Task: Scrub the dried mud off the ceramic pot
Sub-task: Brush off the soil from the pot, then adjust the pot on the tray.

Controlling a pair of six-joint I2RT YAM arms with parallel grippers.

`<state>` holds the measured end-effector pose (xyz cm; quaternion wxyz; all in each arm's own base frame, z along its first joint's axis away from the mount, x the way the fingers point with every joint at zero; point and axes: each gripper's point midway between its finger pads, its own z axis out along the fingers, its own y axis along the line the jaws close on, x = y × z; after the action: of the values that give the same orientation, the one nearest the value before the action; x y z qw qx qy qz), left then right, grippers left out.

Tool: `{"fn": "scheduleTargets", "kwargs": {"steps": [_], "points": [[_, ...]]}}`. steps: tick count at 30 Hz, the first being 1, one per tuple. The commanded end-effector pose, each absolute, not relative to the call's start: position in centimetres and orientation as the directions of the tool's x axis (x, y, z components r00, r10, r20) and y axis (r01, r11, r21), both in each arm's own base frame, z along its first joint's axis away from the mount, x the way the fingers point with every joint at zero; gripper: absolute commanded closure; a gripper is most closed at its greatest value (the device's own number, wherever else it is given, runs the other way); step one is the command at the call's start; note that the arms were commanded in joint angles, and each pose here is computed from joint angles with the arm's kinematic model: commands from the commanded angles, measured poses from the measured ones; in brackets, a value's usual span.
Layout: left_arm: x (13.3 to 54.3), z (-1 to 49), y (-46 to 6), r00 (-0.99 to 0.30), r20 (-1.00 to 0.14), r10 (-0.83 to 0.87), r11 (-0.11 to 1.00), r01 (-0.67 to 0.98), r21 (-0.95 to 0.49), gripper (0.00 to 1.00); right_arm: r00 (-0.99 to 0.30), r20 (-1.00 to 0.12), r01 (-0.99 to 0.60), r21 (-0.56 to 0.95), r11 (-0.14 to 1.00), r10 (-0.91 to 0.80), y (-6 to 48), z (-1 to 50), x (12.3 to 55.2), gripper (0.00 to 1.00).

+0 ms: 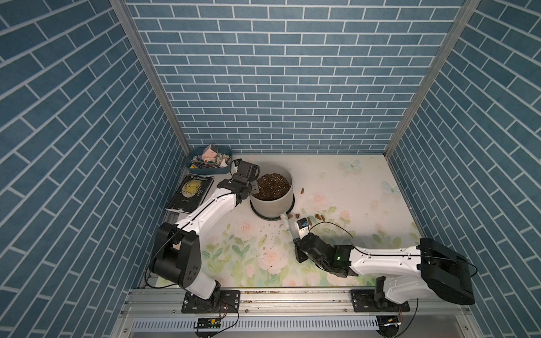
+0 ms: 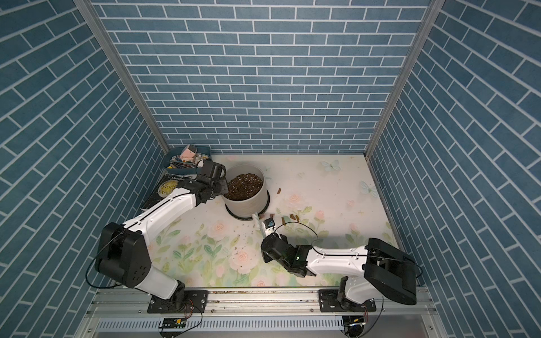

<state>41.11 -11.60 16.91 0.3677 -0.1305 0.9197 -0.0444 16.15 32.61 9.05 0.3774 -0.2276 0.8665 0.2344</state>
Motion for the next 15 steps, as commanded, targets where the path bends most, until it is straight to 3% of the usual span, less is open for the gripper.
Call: {"fn": "scheduleTargets", "kwargs": {"steps": [1,9,15], "points": [[42.2,18.4,-12.0,-0.638,-0.691,-0.341,0.94,-0.222,-0.259,1.0,-0.584,-0.789,-0.591,0.252,0.767,-0.191,33.0,10.2,15.5,1.0],[42.0,19.2,-12.2,-0.635,-0.694,-0.339,0.94,-0.205,-0.272,1.0,-0.65,-0.737,-0.471,0.2,0.859,-0.185,28.1,7.5,15.7,1.0],[42.0,20.7,-12.3,-0.622,-0.713,-0.324,0.945,-0.177,-0.275,0.79,-0.66,-0.74,-0.383,0.183,0.905,-0.129,24.6,8.2,17.1,1.0]]}}
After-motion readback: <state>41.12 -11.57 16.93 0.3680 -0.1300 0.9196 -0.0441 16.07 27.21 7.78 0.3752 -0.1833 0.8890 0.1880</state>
